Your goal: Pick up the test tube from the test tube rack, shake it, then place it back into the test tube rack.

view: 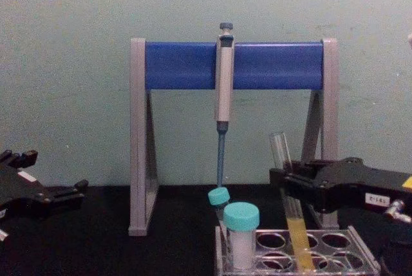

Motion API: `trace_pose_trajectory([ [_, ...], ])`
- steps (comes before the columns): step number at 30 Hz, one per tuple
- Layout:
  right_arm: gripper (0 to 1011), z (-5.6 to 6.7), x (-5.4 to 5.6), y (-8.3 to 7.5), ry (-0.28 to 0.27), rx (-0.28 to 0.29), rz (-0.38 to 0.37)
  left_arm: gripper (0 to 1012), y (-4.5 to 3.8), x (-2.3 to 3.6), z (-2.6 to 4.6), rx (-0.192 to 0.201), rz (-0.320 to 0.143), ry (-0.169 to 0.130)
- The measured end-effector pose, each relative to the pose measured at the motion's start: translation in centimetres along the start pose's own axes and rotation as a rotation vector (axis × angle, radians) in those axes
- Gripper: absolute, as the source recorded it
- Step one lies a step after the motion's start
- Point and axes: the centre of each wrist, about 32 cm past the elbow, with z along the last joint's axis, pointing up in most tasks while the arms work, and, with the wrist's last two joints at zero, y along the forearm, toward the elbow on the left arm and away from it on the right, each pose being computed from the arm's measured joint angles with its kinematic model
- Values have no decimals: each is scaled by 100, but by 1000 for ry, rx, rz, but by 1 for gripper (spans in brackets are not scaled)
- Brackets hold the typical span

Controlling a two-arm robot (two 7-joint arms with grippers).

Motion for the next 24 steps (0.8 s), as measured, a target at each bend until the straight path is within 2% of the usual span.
trace_pose_trajectory([
  [4,232,0,0,0,0,0,0,1001,0,0,0,0,0,0],
  [24,229,8,-8,-21,-1,6,-1,1001,0,0,0,0,0,0],
])
